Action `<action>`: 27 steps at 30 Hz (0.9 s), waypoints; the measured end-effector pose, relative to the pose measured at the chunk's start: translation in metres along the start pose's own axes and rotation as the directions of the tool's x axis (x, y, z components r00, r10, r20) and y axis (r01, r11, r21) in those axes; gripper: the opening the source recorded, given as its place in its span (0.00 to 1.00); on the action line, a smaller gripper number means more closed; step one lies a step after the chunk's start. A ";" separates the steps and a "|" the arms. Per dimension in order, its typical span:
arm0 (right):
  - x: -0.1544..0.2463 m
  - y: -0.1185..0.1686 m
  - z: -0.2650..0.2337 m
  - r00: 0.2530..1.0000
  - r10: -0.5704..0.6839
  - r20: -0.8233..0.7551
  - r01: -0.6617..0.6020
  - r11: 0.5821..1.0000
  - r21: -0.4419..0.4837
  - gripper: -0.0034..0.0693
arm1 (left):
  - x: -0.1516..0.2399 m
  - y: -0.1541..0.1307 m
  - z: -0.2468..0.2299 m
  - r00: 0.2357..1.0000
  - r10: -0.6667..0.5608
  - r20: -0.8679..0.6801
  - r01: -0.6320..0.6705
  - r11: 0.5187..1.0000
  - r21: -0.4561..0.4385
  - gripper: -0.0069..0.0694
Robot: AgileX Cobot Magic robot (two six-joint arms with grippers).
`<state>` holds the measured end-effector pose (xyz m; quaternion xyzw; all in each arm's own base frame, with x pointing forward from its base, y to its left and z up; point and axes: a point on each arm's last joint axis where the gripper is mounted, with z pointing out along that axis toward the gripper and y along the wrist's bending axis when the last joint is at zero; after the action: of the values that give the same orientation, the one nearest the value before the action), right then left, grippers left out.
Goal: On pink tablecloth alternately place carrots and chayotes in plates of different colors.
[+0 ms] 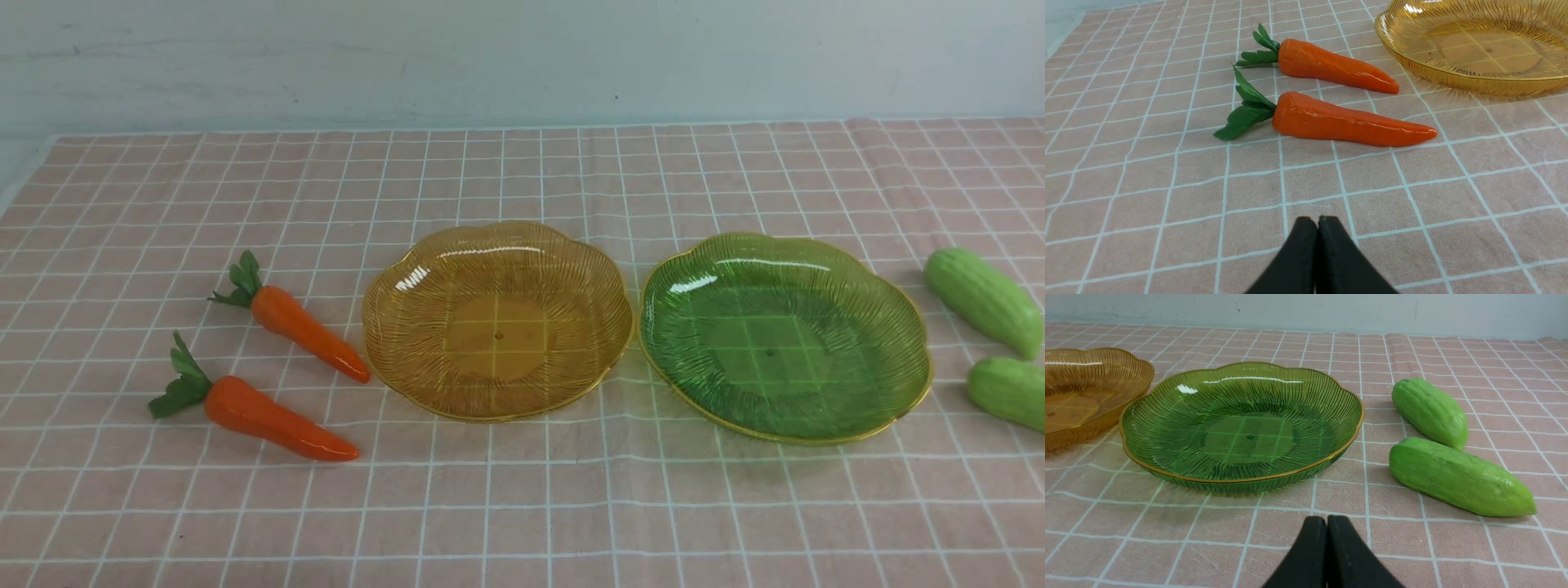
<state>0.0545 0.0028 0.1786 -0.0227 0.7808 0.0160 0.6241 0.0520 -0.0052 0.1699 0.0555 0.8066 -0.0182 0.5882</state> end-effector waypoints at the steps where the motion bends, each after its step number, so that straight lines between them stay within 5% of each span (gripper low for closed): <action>1: 0.000 0.000 0.000 1.000 0.000 0.000 0.000 1.000 0.000 0.03 | 0.000 0.000 0.000 1.000 0.000 0.000 0.000 1.000 0.000 0.07; 27: 0.000 0.000 0.000 1.000 0.000 0.000 0.000 1.000 0.000 0.03 | 0.000 0.001 0.000 1.000 0.021 0.000 -0.021 1.000 -0.010 0.07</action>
<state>0.0545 0.0028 0.1786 -0.0227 0.7808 0.0160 0.6241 0.0521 -0.0043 0.1699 0.0610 0.8061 -0.0079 0.5885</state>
